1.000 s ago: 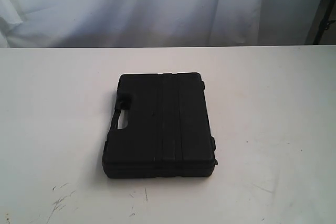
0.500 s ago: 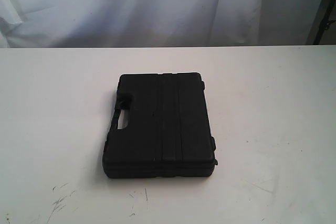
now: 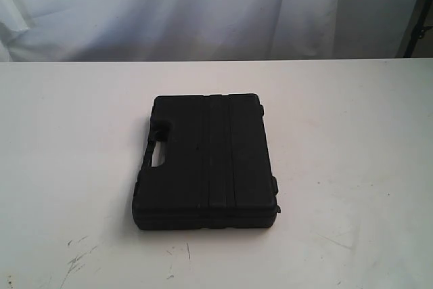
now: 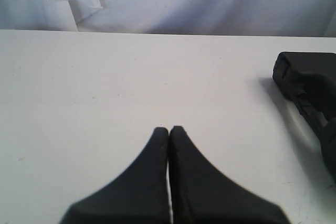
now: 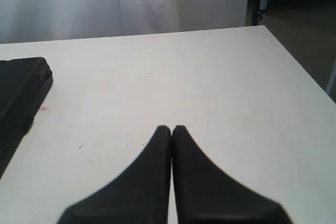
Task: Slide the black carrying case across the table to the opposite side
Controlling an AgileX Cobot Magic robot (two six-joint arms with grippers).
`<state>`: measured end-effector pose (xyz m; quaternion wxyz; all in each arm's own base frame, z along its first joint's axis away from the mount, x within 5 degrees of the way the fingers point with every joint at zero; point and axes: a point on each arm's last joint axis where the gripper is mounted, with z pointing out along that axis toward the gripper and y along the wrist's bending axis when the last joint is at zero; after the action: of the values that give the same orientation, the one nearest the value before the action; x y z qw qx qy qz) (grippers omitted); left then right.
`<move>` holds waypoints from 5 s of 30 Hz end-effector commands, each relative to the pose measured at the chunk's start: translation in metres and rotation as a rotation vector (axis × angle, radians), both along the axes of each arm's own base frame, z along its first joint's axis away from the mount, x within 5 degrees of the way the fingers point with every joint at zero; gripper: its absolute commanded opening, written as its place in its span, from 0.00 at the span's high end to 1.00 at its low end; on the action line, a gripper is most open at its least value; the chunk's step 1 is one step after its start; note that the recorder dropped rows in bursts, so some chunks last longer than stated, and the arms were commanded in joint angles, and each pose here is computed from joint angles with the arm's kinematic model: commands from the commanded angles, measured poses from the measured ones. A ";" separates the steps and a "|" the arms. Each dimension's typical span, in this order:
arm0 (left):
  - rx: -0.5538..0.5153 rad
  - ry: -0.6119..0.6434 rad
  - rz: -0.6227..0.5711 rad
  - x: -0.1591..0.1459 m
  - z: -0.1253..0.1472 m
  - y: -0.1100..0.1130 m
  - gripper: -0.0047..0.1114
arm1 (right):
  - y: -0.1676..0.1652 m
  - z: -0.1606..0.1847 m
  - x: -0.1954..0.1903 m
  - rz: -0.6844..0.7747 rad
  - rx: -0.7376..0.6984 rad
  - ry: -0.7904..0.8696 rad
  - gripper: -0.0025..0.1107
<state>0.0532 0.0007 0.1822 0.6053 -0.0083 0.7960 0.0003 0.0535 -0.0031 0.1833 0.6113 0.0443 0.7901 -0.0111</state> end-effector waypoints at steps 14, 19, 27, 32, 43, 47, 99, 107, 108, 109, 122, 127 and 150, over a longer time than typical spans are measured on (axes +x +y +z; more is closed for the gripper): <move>-0.003 -0.013 0.005 0.000 0.000 0.000 0.96 | 0.000 -0.001 0.000 -0.003 -0.009 0.003 0.98; -0.003 -0.033 0.004 0.001 0.002 0.000 0.96 | 0.000 -0.001 0.000 -0.002 -0.015 0.004 0.98; -0.030 -0.389 0.004 0.003 0.034 0.000 0.96 | 0.000 -0.001 0.000 -0.002 -0.015 0.004 0.98; -0.029 -0.450 0.004 0.002 0.039 0.000 0.96 | 0.000 -0.001 0.000 -0.002 -0.015 0.004 0.98; -0.088 -0.512 0.000 -0.011 0.090 0.000 0.96 | 0.000 -0.001 0.000 -0.002 -0.015 0.004 0.98; -0.088 -0.454 -0.001 -0.006 0.120 -0.001 0.96 | 0.000 -0.001 0.000 -0.002 -0.015 0.004 0.98; -0.331 0.752 -0.502 0.254 0.090 -0.060 0.96 | 0.000 -0.001 0.000 -0.003 -0.010 0.003 0.98; -0.202 0.900 -0.388 0.284 0.080 -0.085 0.96 | 0.000 -0.001 0.000 -0.003 -0.010 0.003 0.98; -0.184 0.915 -0.377 0.287 0.079 -0.089 0.96 | 0.000 -0.001 0.000 -0.003 -0.010 0.003 0.98; -0.170 0.926 -0.372 0.290 0.077 -0.094 0.96 | 0.000 -0.001 0.000 -0.004 -0.008 0.003 0.98; -0.139 1.078 -0.269 0.321 0.048 -0.135 0.96 | 0.000 -0.001 0.000 -0.004 -0.006 0.003 0.98; -0.090 1.108 -0.219 0.331 0.033 -0.144 0.95 | 0.000 -0.001 0.000 -0.004 -0.006 0.003 0.98; -0.068 1.201 -0.194 0.344 -0.022 -0.166 0.58 | 0.000 -0.001 0.000 -0.002 -0.013 0.004 0.98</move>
<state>0.3960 -0.1625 0.1616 0.0417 0.0529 0.9951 -0.0721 0.0534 -0.0031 0.1832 0.6106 0.0431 0.7907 -0.0119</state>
